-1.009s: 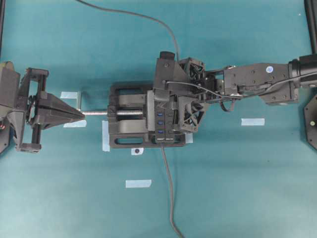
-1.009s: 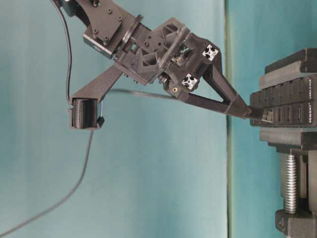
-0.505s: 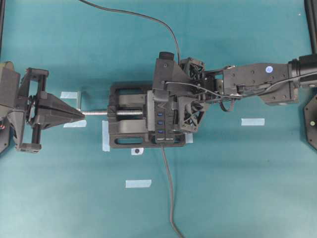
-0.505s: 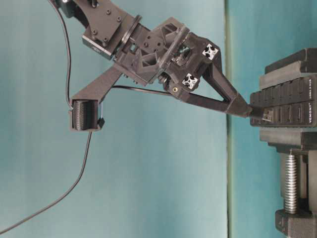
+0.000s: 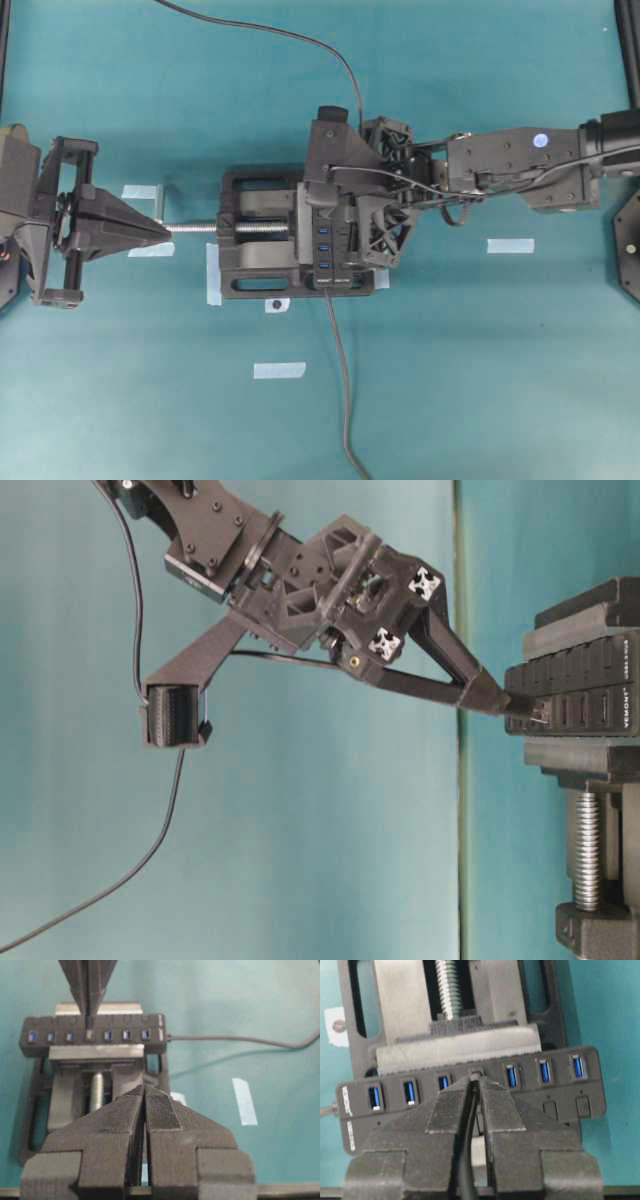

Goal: Insert the USB into the center port of the fixed hub
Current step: 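Push the USB plug down into the center port with the right gripper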

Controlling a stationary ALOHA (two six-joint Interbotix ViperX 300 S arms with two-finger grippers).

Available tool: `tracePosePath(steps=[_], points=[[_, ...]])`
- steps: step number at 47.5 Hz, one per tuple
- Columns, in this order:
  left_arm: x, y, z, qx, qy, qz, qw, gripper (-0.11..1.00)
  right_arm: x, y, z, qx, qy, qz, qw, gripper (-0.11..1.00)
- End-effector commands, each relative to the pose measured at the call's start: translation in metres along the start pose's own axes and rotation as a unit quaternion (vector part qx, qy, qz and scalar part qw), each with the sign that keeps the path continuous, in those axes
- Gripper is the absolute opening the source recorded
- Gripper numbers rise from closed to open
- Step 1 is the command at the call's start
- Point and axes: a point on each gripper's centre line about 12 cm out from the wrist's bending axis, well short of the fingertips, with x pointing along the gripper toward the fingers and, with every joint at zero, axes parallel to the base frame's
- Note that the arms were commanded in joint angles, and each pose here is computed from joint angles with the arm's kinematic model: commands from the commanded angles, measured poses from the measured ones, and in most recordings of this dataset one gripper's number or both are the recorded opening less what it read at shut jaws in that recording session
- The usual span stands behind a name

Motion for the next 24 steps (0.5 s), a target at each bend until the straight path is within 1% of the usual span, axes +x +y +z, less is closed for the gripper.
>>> tracePosePath(steps=[1, 24], points=[[-0.0004, -0.0002, 0.0086, 0.0, -0.015, 0.0, 0.9999, 0.0, -0.0049, 0.0042, 0.0109, -0.005, -0.017, 0.004, 0.9998, 0.08], [-0.0004, -0.0002, 0.008, 0.0, -0.014, 0.0, 0.9999, 0.0, 0.0018, 0.0043, 0.008, -0.003, -0.006, 0.003, 1.0, 0.08]])
